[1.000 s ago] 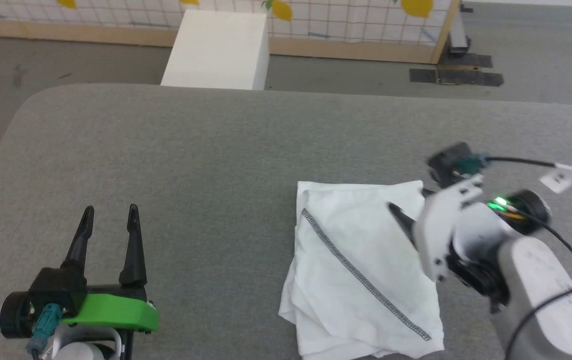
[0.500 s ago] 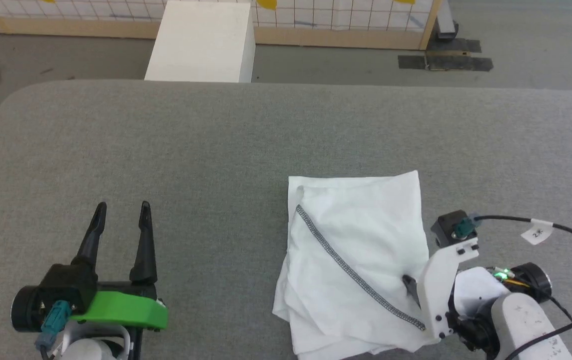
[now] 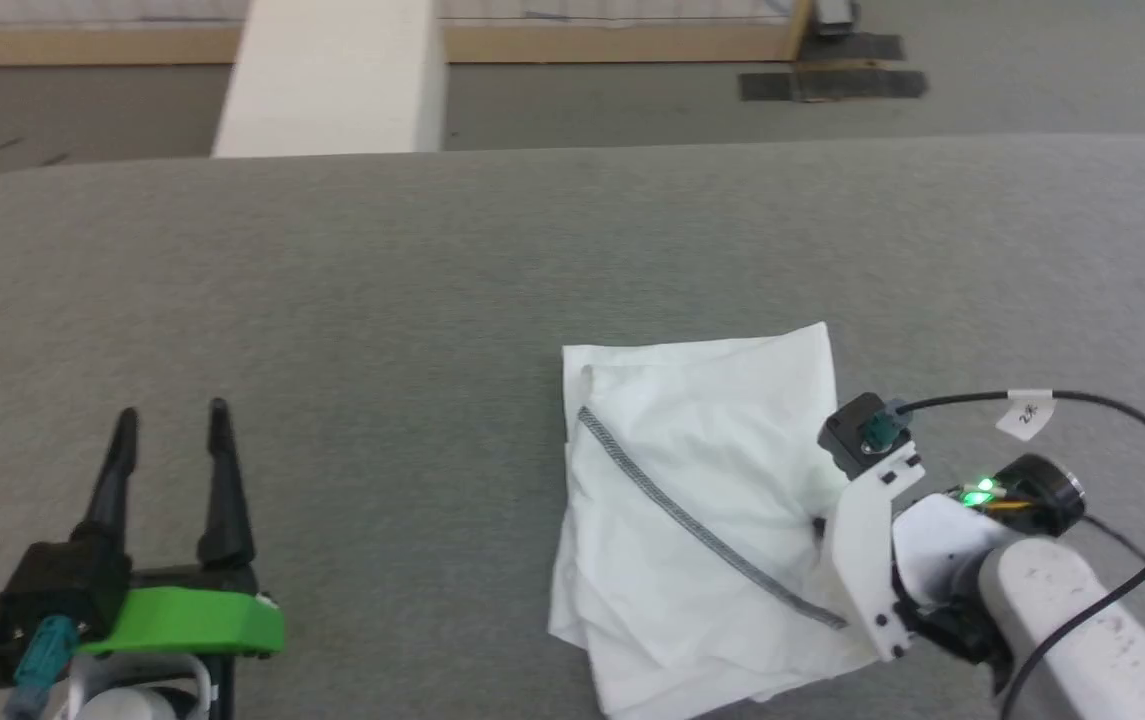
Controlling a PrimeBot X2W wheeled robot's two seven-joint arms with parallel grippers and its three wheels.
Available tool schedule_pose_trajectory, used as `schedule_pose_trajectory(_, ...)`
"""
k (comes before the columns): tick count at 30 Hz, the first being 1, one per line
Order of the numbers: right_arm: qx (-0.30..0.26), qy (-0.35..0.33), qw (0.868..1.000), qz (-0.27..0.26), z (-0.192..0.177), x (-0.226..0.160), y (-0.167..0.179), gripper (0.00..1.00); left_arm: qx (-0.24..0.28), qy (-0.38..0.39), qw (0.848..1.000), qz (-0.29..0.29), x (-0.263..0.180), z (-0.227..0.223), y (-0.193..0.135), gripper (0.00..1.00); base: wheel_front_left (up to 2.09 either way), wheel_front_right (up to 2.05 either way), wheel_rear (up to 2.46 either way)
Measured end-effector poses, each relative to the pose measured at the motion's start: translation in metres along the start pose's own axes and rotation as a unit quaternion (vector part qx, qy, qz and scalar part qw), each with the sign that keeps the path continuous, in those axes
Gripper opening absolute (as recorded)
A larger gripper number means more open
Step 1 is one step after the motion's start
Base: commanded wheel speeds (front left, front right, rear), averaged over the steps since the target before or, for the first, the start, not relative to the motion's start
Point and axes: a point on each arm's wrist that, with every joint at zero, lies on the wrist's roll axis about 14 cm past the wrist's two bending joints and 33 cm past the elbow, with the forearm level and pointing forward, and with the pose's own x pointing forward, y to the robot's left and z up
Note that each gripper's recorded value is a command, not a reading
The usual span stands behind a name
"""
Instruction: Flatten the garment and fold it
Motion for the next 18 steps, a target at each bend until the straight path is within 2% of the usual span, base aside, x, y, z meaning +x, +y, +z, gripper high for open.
schedule_pose_trajectory(3,-0.021,0.019,0.999,-0.032,-0.013,-0.017,-0.030,0.00,-0.005,-0.001,1.000,-0.018,0.010,-0.003,-0.013,1.00,0.00,0.00,0.00)
schedule_pose_trajectory(9,0.001,0.030,0.993,-0.114,-0.032,-0.059,-0.101,0.00,-0.025,-0.008,0.996,-0.082,0.037,-0.008,-0.061,1.00,0.00,0.00,0.00)
schedule_pose_trajectory(14,0.038,0.052,0.976,-0.207,-0.060,-0.098,-0.170,0.00,-0.036,-0.001,0.990,-0.138,0.053,-0.019,-0.101,1.00,0.00,0.00,0.00)
schedule_pose_trajectory(18,0.070,0.086,0.957,-0.269,-0.087,-0.119,-0.216,0.00,-0.034,0.010,0.987,-0.160,0.065,-0.033,-0.114,1.00,0.00,0.00,0.00)
